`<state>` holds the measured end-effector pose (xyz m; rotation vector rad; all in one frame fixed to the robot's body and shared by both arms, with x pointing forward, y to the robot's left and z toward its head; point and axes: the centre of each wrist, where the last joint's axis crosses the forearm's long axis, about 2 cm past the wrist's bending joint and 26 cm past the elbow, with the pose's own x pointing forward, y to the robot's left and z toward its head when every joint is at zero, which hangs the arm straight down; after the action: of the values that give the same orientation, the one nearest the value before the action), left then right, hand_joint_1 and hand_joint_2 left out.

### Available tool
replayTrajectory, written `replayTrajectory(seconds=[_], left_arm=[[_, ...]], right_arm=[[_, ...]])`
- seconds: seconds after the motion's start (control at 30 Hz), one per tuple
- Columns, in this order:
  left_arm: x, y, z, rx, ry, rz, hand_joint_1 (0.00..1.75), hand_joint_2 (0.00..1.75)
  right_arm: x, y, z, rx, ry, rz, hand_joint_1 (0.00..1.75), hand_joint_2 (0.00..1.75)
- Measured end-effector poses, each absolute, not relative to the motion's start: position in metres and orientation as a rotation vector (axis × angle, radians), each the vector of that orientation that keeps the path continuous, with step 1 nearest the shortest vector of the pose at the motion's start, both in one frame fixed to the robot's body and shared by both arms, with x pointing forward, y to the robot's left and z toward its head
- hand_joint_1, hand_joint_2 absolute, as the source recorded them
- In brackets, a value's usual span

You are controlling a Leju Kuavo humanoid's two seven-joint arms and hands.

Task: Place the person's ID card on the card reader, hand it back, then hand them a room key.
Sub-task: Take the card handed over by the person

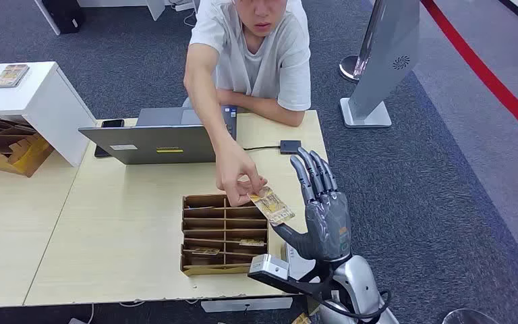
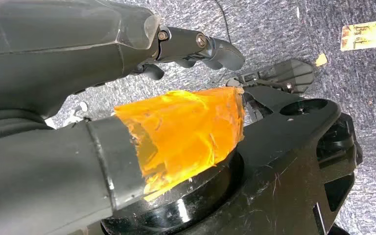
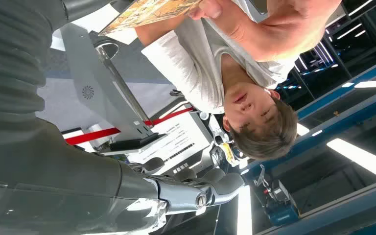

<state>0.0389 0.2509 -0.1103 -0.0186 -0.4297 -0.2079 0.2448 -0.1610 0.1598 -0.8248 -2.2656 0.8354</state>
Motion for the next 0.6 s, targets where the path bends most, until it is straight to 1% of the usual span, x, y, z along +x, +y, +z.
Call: replayTrajectory(seconds=[0.37, 0.4, 0.43, 0.5, 0.53, 0.57, 0.6], left_arm=[[0.0389, 0.251, -0.1104, -0.018, -0.43, -0.209, 0.0, 0.0], [0.0389, 0.251, -0.1104, -0.018, -0.43, -0.209, 0.0, 0.0], [0.0389, 0.251, -0.1104, -0.018, -0.43, -0.209, 0.0, 0.0], [0.0389, 0.251, -0.1104, -0.018, -0.43, -0.21, 0.0, 0.0], [0.0389, 0.251, -0.1104, -0.018, -0.43, -0.211, 0.0, 0.0], [0.0389, 0.251, -0.1104, -0.018, -0.43, -0.211, 0.0, 0.0], [0.0389, 0.251, -0.1104, -0.018, -0.43, -0.212, 0.0, 0.0]], right_arm=[[0.2447, -0.1612, 0.1595, -0.826, -2.26, 0.833, 0.0, 1.75], [0.2447, -0.1612, 0.1594, -0.827, -2.259, 0.832, 0.23, 1.75], [0.2446, -0.1613, 0.1593, -0.828, -2.257, 0.832, 0.62, 1.75], [0.2444, -0.1614, 0.1591, -0.828, -2.255, 0.832, 1.49, 1.75], [0.2443, -0.1615, 0.159, -0.828, -2.254, 0.832, 1.7, 1.75], [0.2443, -0.1615, 0.1589, -0.828, -2.253, 0.832, 1.75, 1.75], [0.2442, -0.1616, 0.1588, -0.827, -2.252, 0.833, 1.75, 1.75]])
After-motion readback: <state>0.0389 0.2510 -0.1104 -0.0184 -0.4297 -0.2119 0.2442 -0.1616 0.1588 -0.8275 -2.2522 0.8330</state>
